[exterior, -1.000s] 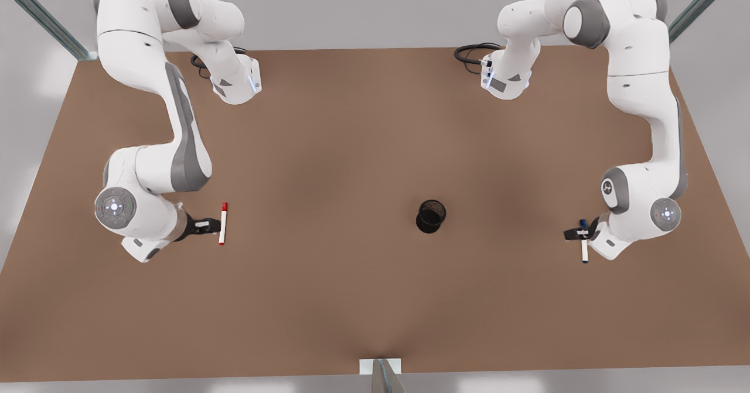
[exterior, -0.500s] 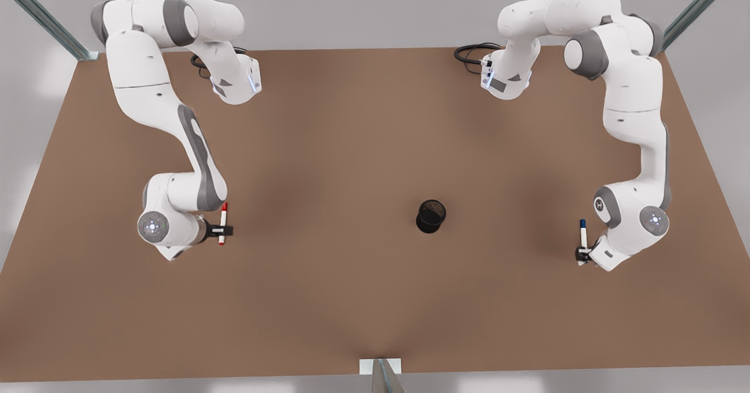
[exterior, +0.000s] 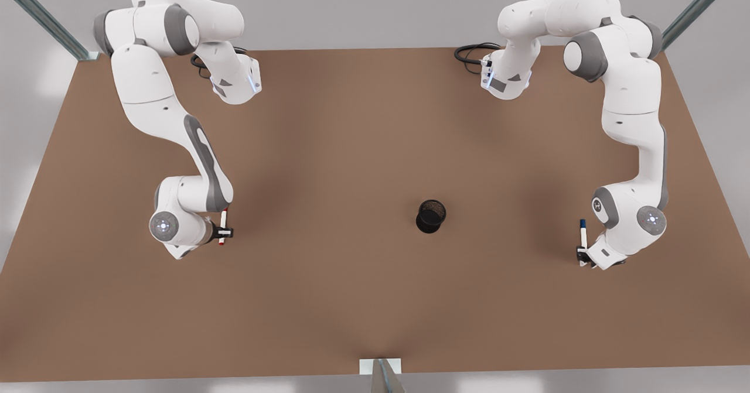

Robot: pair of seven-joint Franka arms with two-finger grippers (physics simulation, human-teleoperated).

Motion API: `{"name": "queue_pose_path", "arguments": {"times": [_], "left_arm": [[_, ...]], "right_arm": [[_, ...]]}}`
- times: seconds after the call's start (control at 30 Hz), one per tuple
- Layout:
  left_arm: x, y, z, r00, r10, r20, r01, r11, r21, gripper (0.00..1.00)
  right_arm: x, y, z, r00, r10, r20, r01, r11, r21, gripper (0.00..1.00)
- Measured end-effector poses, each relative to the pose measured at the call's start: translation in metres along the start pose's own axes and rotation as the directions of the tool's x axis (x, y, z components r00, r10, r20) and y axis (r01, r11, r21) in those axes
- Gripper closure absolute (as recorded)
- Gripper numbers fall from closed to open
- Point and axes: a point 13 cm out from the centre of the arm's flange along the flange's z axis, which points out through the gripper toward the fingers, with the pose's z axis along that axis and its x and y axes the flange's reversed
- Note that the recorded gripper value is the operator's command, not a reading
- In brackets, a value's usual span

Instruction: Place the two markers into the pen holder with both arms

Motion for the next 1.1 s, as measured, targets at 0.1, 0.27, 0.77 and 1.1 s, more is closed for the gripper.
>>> {"name": "queue_pose_path", "arguments": {"times": [0.1,0.27,0.77,1.1], "left_arm": [[0.001,0.0,0.001,1.0,0.012,-0.001,-0.012,1.0,0.0,0.67],[0.002,-0.001,0.004,1.0,0.029,-0.005,-0.029,1.0,0.001,0.68],[-0.088,-0.1,-0.138,0.992,0.116,0.041,-0.116,0.993,0.002,0.79],[-0.059,-0.328,-0.277,0.973,0.116,-0.198,-0.09,0.987,0.134,0.79]], "right_arm": [[0.001,0.0,0.004,1.0,0.001,-0.002,-0.001,1.0,0.0,0.45],[0.0,0.0,0.005,1.0,0.002,0.0,-0.002,1.0,0.0,0.53],[0.0,0.002,0.009,1.0,-0.007,-0.003,0.007,1.0,-0.008,0.76],[-0.008,0.016,-0.03,0.998,-0.038,0.047,0.039,0.999,-0.015,0.79]]}}
